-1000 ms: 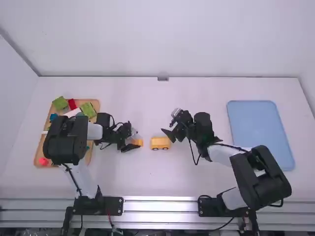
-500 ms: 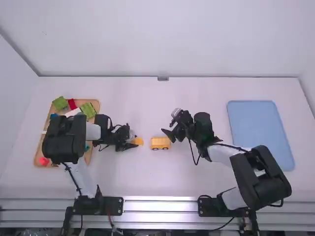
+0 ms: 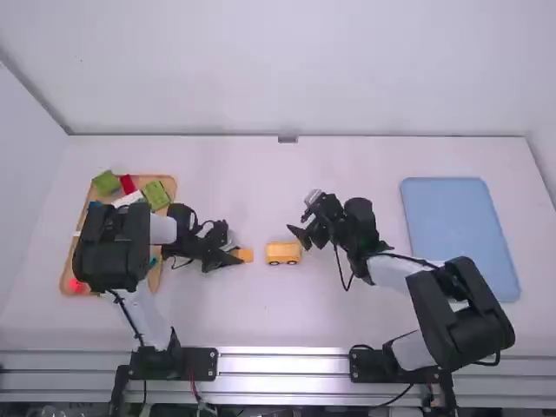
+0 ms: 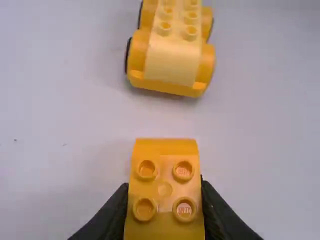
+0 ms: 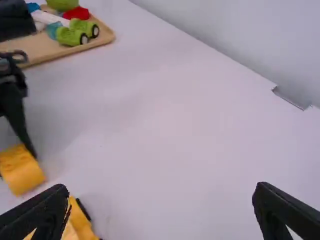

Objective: Assemble lego blocks to make yellow taxi

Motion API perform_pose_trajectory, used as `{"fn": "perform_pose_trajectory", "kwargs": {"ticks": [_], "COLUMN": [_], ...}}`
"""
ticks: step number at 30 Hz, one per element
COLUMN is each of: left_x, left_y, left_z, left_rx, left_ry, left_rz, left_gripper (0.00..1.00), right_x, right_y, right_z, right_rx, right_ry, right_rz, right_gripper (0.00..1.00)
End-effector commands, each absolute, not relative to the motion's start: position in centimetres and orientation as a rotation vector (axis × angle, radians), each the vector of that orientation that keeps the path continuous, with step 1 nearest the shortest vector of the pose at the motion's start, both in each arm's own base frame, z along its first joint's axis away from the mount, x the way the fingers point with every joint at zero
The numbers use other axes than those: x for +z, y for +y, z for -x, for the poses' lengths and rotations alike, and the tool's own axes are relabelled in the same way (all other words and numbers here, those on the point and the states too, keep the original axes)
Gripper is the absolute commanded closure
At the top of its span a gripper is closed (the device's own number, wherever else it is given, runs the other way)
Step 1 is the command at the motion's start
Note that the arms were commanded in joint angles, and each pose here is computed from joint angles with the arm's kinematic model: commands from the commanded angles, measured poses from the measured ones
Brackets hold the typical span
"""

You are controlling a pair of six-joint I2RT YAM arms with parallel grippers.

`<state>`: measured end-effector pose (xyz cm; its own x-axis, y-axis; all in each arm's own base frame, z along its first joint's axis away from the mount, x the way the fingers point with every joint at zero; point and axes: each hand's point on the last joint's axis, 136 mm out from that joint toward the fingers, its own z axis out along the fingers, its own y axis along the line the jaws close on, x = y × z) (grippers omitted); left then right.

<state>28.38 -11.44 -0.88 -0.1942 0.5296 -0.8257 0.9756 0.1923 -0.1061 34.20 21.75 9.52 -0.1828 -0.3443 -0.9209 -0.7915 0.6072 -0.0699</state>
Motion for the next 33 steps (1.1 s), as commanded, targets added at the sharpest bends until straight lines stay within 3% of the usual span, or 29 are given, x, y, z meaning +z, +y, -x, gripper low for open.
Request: {"fn": "perform_pose_trajectory", "kwargs": {"ticks": [1, 10, 19, 22, 26, 33], "left_x": [2.3, 6.8, 5.9, 6.0, 6.6, 6.5], "left_y": [-11.9, -14.6, -18.1, -18.7, -19.3, -19.8], "left_z": [-29.4, -28.3, -29.6, -29.7, -29.5, -28.8], "left_rx": [-0.809, -0.771, -0.744, -0.759, -0.818, -0.862], "left_ry": [1.7, 1.582, 1.674, 1.664, 1.644, 1.65], "left_rz": [-1.469, -1.554, -1.472, -1.435, -1.376, -1.362], "left_gripper": [0.98, 0.98, 0.98, 0.93, 0.87, 0.88], "right_x": [9.3, 6.3, 2.6, 2.5, 2.3, 0.1], "right_y": [20.6, 21.8, 22.7, 22.6, 22.4, 24.0], "right_z": [-34.8, -30.9, -27.1, -26.0, -26.2, -27.6], "right_rx": [0.475, 0.58, 0.836, 0.919, 0.935, 1.056], "right_ry": [1.802, 1.778, 1.591, 1.424, 1.325, 1.329], "right_rz": [0.889, 1.17, 1.403, 1.45, 1.451, 1.458], "right_gripper": [0.02, 0.02, 0.01, 0.02, 0.02, 0.02]}}
